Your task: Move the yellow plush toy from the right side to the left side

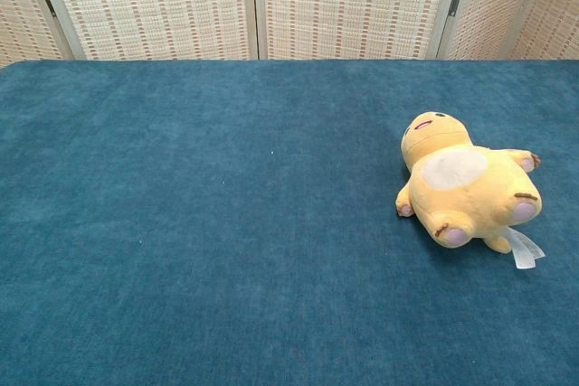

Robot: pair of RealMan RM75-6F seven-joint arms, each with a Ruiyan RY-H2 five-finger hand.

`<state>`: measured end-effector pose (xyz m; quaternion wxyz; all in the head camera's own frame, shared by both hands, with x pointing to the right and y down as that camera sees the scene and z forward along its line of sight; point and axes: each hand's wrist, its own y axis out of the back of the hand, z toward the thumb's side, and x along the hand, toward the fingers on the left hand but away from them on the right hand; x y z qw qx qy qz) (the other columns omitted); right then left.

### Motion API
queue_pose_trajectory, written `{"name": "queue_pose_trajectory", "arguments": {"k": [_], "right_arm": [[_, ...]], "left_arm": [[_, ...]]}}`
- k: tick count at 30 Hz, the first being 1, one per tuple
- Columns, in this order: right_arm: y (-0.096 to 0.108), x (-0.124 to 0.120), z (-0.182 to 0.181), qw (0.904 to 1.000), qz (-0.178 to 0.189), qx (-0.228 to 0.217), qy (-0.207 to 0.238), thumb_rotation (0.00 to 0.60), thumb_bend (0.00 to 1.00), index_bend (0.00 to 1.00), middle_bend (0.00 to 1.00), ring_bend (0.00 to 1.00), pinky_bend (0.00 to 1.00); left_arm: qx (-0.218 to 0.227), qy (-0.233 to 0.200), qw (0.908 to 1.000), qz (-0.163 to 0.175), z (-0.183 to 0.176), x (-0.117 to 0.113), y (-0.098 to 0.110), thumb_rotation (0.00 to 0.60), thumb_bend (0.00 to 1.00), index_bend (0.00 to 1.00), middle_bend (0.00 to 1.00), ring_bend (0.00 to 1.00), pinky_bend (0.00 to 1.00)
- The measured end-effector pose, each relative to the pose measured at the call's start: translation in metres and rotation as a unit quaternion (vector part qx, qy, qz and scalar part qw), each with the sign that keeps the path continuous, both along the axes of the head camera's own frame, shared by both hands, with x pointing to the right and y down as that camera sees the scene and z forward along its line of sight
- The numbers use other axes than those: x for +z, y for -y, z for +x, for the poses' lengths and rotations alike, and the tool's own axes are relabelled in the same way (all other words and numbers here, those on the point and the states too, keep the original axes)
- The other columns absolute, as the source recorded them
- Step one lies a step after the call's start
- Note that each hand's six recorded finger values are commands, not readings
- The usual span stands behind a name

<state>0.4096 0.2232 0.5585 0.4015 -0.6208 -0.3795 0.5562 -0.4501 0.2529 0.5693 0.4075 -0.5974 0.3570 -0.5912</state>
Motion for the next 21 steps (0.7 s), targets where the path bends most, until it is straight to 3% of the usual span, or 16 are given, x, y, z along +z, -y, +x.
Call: {"name": "queue_pose_trajectory", "arguments": {"k": [8, 12, 16, 21], "right_arm": [[0.001, 0.007, -0.004, 0.9998, -0.015, -0.009, -0.003, 0.6, 0.22, 0.0, 0.0, 0.0, 0.0], [-0.007, 0.013, -0.012, 0.9984, -0.047, -0.026, 0.018, 0.6, 0.22, 0.0, 0.0, 0.0, 0.0], [-0.008, 0.029, -0.028, 0.9932, -0.087, -0.065, 0.041, 0.6, 0.21, 0.0, 0.0, 0.0, 0.0], [0.002, 0.053, -0.055, 0.9874, -0.097, -0.116, 0.047, 0.6, 0.21, 0.0, 0.0, 0.0, 0.0]], "left_arm": [[0.002, 0.003, 1.0, -0.005, 0.002, 0.004, 0.0, 0.6, 0.38, 0.0, 0.0, 0.0, 0.12], [-0.001, -0.002, 1.0, -0.005, 0.002, 0.004, 0.002, 0.6, 0.38, 0.0, 0.0, 0.0, 0.12], [-0.002, -0.005, 0.9999, -0.01, 0.001, 0.007, 0.004, 0.6, 0.38, 0.0, 0.0, 0.0, 0.12], [-0.01, -0.005, 0.9997, -0.019, -0.003, 0.012, 0.007, 0.6, 0.38, 0.0, 0.0, 0.0, 0.13]]}}
